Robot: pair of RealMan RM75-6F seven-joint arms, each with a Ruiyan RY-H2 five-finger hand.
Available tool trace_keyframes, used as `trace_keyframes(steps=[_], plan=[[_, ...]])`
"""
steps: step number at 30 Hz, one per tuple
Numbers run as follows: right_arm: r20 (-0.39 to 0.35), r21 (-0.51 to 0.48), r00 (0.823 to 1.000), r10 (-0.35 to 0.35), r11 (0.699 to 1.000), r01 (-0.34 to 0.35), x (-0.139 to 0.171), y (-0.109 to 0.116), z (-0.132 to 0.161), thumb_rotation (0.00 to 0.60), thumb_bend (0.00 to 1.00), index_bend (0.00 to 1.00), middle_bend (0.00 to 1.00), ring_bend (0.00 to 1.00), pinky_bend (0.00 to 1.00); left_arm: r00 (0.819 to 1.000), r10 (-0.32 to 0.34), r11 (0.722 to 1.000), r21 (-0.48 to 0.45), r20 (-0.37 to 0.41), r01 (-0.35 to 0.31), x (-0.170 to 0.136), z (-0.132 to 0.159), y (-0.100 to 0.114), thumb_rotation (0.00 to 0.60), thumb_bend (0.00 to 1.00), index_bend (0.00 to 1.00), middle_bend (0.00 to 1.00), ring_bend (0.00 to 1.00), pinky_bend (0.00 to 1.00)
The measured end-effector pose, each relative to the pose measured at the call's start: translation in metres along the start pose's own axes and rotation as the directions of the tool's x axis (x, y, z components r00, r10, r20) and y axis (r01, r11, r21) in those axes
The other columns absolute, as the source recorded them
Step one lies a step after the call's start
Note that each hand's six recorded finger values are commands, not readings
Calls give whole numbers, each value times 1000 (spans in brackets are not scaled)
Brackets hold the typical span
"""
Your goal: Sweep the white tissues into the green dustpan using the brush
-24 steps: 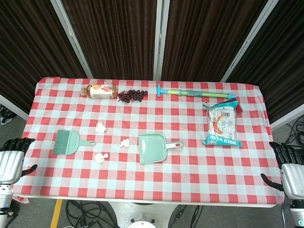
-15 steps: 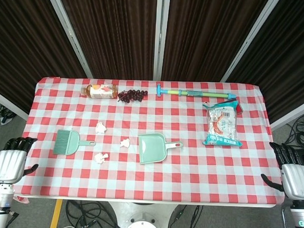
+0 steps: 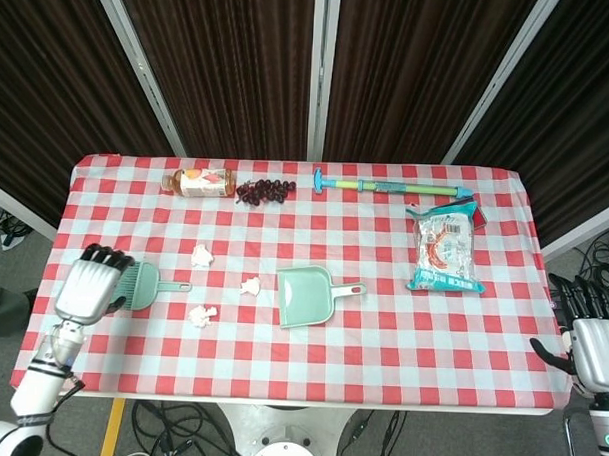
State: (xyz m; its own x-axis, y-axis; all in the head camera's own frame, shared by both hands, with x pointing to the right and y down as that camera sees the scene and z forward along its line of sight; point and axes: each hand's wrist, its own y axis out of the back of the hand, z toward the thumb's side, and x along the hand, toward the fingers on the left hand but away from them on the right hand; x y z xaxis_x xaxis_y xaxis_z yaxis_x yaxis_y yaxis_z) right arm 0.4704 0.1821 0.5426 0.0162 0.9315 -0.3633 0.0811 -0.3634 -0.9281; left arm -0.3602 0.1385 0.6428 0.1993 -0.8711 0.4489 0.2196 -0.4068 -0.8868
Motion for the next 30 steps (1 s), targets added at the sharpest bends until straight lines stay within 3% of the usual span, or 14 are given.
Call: trace_keyframes(steps=[8, 16, 30], plan=[[12, 16, 1000, -11, 1000, 10, 0, 7, -1, 600, 101, 13, 133, 0, 0, 995, -86, 993, -77, 52, 90, 41, 54, -23, 600, 188, 372, 396, 336, 323], [14, 12, 1000, -7, 1000, 6, -2, 5, -2, 600, 102, 13, 138, 0, 0, 980, -198, 976, -92, 21, 199, 56, 70, -57, 600, 192, 375, 430, 363, 334], [26, 3, 1000, 0, 1000, 0, -1, 3, -7, 600, 101, 13, 142, 0, 0, 964, -262, 963, 48, -52, 265, 71, 77, -90, 600, 222, 438, 480, 400, 349]])
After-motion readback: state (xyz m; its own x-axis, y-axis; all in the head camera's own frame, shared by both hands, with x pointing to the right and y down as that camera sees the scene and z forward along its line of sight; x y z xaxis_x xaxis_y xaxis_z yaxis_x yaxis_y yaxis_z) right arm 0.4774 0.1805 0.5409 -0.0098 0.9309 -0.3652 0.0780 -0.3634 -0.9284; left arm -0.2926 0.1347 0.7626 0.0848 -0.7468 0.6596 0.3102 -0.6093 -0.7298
